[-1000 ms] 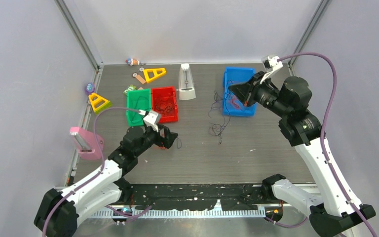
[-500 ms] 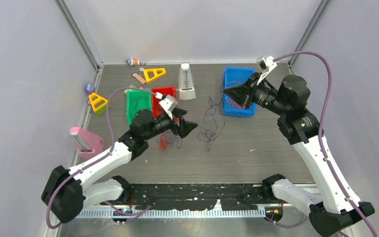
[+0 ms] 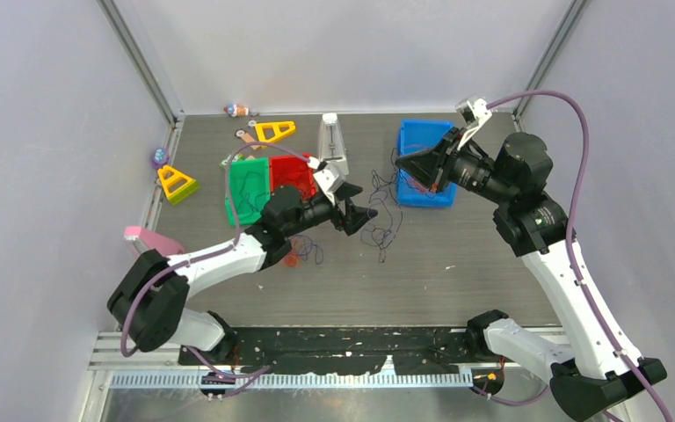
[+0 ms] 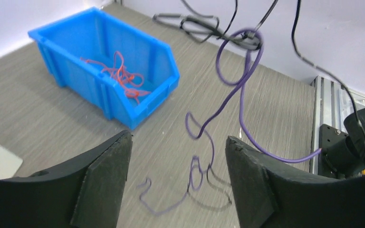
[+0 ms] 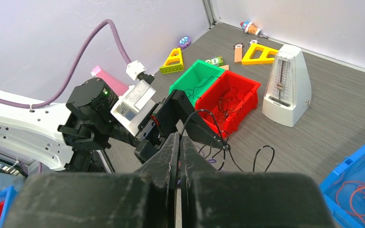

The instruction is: Untangle the cables

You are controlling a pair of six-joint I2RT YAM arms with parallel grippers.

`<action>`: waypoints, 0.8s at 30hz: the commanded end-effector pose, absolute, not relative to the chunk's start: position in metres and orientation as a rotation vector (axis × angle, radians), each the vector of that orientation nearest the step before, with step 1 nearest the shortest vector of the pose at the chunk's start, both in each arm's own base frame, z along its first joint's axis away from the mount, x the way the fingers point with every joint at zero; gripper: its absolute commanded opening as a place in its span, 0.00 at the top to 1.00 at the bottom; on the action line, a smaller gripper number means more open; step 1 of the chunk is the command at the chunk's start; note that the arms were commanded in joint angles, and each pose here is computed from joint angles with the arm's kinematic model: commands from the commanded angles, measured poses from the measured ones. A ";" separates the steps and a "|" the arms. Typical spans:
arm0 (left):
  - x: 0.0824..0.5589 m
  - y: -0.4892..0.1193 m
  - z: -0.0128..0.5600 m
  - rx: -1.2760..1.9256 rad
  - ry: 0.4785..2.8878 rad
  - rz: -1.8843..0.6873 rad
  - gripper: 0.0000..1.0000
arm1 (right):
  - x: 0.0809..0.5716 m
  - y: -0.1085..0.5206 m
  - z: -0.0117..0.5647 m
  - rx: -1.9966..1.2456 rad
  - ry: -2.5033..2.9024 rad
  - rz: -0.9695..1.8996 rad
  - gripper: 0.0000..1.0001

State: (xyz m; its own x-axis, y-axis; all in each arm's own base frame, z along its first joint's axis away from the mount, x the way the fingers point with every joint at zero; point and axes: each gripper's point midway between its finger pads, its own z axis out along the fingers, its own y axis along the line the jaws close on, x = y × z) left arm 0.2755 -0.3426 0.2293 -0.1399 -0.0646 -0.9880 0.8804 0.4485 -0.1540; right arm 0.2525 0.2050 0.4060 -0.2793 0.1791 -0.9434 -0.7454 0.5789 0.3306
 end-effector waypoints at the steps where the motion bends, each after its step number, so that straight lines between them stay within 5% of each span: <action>1: 0.281 -0.363 0.289 0.742 1.230 -1.018 0.34 | 0.247 0.209 0.435 -0.509 1.516 0.990 0.95; 4: 0.278 -0.372 0.296 0.755 1.197 -1.075 0.57 | 0.249 0.207 0.432 -0.498 1.522 0.981 0.94; 7: 0.275 -0.365 0.294 0.741 1.197 -1.061 0.99 | 0.259 0.193 0.428 -0.411 1.540 0.890 0.95; 15: 0.317 -0.259 0.240 0.428 1.555 -0.761 1.00 | 0.291 0.093 0.391 0.101 1.646 0.403 0.95; 24: 0.308 -0.132 0.166 0.048 1.823 -0.420 1.00 | 0.263 0.014 0.390 0.383 1.533 0.112 0.95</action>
